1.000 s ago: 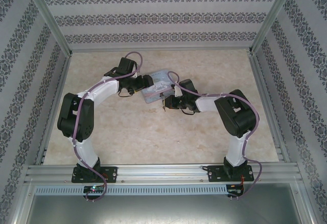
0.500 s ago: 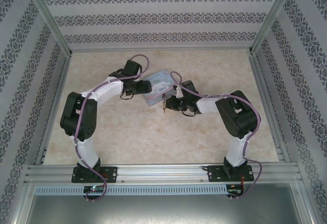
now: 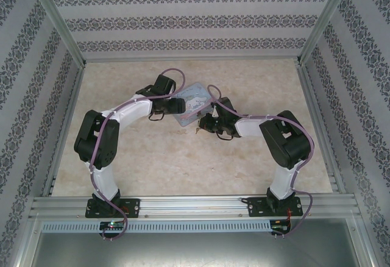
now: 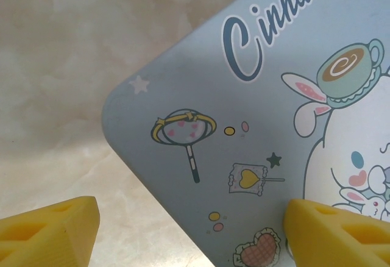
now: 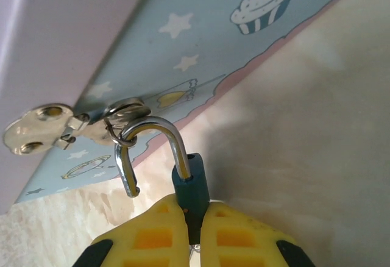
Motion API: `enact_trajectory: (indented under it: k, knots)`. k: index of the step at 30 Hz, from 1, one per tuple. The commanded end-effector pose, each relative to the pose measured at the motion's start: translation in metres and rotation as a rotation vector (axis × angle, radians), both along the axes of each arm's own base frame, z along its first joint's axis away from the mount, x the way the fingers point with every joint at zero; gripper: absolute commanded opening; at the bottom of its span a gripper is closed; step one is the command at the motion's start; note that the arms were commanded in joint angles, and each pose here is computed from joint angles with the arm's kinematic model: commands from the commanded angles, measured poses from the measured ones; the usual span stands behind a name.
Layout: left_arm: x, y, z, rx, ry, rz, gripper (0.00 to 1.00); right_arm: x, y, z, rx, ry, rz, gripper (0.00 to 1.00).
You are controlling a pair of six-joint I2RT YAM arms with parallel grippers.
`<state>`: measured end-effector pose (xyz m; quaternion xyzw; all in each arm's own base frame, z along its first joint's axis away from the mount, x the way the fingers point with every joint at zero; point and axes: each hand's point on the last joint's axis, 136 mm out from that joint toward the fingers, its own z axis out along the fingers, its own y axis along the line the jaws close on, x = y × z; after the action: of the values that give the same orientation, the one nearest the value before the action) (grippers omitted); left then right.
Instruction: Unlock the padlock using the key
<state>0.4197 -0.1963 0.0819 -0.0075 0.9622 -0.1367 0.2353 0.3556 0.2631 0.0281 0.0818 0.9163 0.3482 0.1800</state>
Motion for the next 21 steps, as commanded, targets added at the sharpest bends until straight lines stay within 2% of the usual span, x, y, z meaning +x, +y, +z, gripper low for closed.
enact_trajectory:
  k: [1,10,21]
  knots:
    - [-0.031,0.006,-0.040,0.082,0.121,-0.035,0.79,0.007,-0.009,0.002,-0.034,0.023,-0.103,0.00]
    - [-0.039,0.003,-0.055,0.082,0.161,-0.066,0.76,0.034,-0.015,0.017,0.002,0.010,-0.236,0.00]
    - [-0.046,0.001,-0.068,0.081,0.207,-0.083,0.70,0.067,-0.024,0.032,0.055,-0.004,-0.270,0.00]
